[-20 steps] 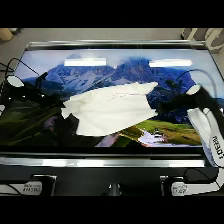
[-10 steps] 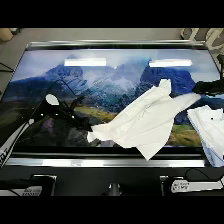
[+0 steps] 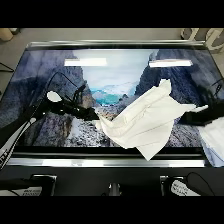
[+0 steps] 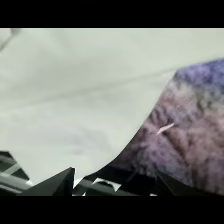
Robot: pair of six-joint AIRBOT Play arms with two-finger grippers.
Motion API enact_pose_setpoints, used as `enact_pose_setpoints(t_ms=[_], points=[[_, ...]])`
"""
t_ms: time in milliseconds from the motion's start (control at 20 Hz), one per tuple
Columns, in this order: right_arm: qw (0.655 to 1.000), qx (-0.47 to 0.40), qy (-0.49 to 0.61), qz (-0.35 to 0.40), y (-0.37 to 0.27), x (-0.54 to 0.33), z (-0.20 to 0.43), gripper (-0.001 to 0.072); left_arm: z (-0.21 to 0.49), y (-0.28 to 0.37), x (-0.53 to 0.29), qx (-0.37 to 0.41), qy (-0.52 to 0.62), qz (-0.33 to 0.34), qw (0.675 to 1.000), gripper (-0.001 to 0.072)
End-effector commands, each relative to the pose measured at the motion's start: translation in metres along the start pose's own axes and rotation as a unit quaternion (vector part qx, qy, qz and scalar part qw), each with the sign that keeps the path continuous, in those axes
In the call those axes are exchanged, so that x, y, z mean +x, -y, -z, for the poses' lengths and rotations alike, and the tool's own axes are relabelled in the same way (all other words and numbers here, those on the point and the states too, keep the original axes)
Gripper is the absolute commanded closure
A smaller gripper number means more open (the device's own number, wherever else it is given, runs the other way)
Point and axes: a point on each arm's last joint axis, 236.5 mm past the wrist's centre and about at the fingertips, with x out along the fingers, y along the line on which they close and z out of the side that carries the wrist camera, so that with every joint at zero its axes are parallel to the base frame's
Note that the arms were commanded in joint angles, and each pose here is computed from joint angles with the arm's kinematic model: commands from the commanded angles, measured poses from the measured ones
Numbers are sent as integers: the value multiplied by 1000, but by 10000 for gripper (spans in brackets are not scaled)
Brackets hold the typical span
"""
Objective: Fold the shirts.
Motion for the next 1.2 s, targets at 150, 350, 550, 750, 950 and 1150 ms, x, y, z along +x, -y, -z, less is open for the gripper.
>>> enact_pose_setpoints(t_ms=[150,350,550,750,950,1150], points=[[994,66,-33,-75,-52,89,112,164,-10,1,-6,12,17,2,1000,679],[991,102,-13,-89,-55,116,117,167,-5,3,-6,12,7,6,1000,678],[990,111,5,-87,-53,118,110,171,-5,3,-6,12,7,6,1000,678],[988,130,13,-82,-50,125,109,172,-5,3,-6,12,7,6,1000,678],[984,146,19,-100,-51,131,102,180,-5,3,-6,11,7,6,1000,678],[986,121,16,-112,-71,152,89,188,-5,3,-7,12,7,6,1000,678]])
